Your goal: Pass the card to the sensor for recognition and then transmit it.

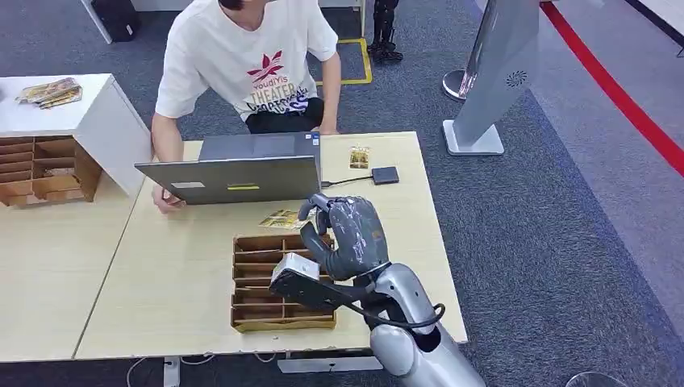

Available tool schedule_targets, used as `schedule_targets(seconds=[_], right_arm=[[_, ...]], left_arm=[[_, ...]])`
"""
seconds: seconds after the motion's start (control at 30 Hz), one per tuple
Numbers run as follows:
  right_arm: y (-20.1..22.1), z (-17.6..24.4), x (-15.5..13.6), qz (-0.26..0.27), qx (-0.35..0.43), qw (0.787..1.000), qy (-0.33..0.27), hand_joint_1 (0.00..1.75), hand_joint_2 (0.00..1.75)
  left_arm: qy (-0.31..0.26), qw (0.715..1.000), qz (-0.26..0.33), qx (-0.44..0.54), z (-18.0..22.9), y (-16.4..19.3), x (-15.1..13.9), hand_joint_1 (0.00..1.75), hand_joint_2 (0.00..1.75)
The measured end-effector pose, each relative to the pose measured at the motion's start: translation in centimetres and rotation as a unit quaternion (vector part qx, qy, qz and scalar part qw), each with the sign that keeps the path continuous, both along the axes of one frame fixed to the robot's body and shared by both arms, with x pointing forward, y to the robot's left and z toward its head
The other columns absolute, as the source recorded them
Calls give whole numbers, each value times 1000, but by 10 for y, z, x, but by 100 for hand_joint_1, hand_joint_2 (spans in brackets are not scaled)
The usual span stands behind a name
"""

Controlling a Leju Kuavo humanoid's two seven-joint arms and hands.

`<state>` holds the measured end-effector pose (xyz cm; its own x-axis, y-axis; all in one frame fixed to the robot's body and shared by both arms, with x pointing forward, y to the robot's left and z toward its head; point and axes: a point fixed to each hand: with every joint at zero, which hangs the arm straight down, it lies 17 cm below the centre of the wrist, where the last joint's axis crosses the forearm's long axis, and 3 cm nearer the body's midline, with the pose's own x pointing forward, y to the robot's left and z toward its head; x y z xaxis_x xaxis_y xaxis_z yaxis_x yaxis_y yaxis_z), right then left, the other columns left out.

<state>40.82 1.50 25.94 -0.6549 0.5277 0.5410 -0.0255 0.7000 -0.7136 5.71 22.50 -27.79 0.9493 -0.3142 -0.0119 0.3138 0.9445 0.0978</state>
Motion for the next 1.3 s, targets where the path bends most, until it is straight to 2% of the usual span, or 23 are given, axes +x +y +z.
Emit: schedule_targets(seconds=[0.27,0.63,0.97,1.3], right_arm=[[1,11,3,4,-1,1000,-12,175,175],[18,49,23,18,-12,999,-31,175,175],[39,77,58,3,-53,998,-39,175,175],[45,82,97,-45,-118,991,-40,175,175]], left_arm=[[1,1000,-7,0,0,0,0,0,0],[4,1000,-28,2,2,0,8,0,0],[4,998,-57,5,5,-2,21,0,0],[3,996,-89,6,7,-5,30,0,0]])
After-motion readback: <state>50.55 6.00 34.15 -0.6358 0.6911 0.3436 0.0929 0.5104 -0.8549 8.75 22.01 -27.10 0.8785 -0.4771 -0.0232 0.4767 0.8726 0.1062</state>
